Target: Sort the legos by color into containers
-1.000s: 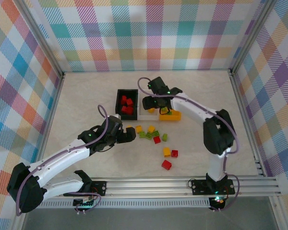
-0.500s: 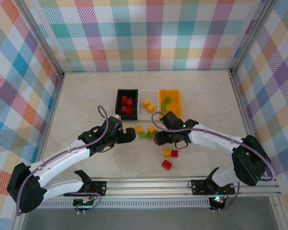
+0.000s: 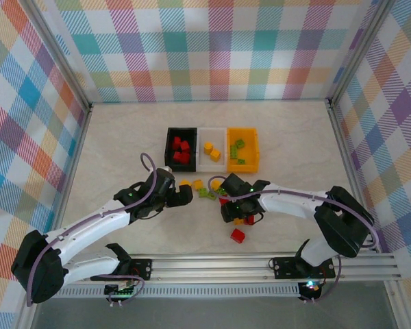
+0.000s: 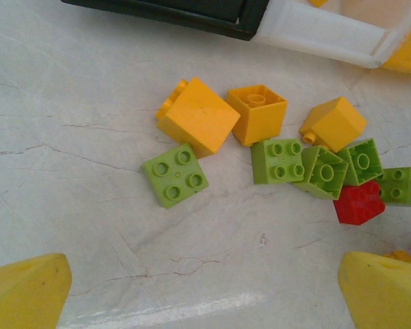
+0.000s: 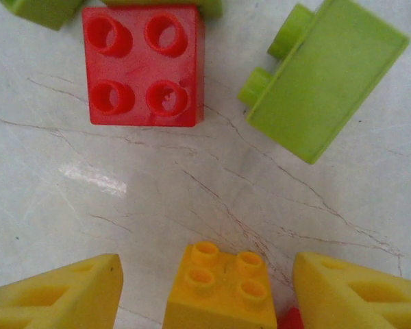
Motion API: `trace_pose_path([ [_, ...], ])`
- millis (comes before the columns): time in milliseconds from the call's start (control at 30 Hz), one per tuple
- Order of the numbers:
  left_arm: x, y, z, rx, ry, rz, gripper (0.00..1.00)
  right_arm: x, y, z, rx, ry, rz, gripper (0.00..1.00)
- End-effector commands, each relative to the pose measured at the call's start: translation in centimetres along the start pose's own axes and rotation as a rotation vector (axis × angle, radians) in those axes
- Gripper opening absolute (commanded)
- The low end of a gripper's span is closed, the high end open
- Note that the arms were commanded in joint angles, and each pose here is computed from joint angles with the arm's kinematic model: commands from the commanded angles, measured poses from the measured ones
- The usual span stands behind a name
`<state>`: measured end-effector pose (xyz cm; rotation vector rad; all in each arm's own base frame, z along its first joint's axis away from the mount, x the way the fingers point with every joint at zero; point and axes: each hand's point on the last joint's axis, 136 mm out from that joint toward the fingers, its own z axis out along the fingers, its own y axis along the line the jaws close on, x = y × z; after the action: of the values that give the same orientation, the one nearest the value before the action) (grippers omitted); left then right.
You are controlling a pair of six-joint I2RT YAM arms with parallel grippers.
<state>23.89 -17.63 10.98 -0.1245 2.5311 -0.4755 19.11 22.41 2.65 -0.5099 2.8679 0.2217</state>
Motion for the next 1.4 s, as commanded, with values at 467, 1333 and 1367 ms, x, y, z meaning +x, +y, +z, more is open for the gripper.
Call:
trace_pose_path([
  [467,-0.3,0.6,0.2,-0.007,-0.009,-0.022,1.00,-1.8,0.8,-2.5,-0.020,-0.094,-0.029,0.31],
  [1333,0.6,1.0,-0.1,-0.014,0.035,-0.029,1.00,-26.1,1.6,-1.2,0.006,-0.288,-0.041,0.37],
  [1367,0.6,1.0,0.0,-0.014,0.036,-0.027,1.00,-26.4,1.8,-1.3,0.001,-0.295,-0.040,0.41],
])
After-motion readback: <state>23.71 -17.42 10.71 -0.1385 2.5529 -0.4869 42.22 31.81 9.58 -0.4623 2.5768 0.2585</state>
